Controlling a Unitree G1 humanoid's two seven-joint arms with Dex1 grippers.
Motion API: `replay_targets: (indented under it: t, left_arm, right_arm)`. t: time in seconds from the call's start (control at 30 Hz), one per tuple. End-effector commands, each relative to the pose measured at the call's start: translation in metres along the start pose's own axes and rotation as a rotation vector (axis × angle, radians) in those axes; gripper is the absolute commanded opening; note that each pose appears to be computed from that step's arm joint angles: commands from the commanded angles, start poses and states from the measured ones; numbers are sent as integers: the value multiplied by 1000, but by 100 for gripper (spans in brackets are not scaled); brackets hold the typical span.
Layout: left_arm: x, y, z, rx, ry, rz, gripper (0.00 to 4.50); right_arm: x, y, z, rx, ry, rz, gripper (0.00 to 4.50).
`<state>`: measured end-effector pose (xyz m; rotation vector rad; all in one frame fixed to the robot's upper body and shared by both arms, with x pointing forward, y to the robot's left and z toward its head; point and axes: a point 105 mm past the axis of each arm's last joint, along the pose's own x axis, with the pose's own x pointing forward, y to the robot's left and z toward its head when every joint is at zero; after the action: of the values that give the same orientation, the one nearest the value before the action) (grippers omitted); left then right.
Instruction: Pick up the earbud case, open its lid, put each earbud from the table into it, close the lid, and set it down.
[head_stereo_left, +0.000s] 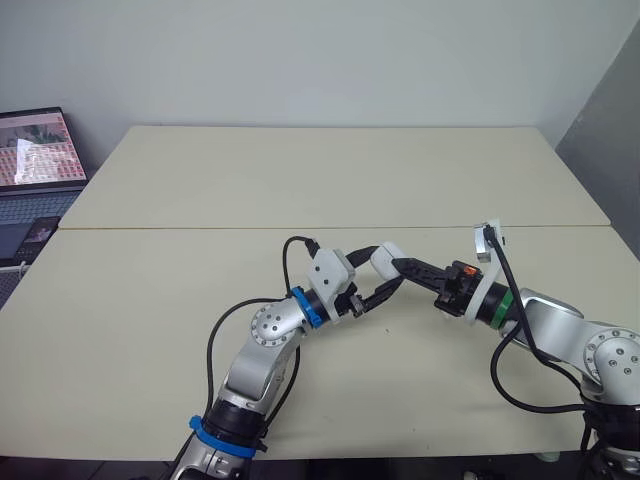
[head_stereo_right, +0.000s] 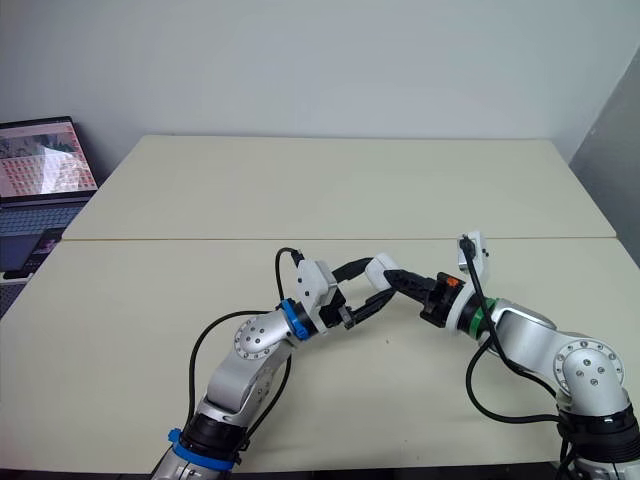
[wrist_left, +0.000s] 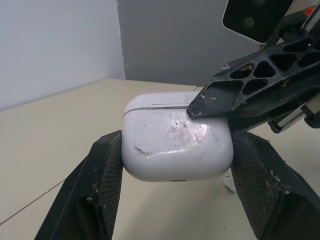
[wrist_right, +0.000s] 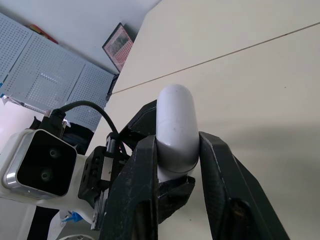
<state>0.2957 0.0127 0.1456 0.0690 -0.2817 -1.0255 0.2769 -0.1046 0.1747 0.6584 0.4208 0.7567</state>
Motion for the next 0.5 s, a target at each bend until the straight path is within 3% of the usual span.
replay_targets:
  t: [0.03, 0.2, 0.5]
  left_arm:
    - [1, -8, 8, -39, -39, -36, 277]
    - [-1, -7, 7, -25, -24, -26, 444]
    - [-41, -13, -8, -203, 153, -246, 448]
  right_arm:
    - [-2, 12, 8, -33, -30, 44, 75]
    - [-4, 11, 9, -35, -33, 44, 75]
    - [-20, -2, 15, -176, 46, 28, 75]
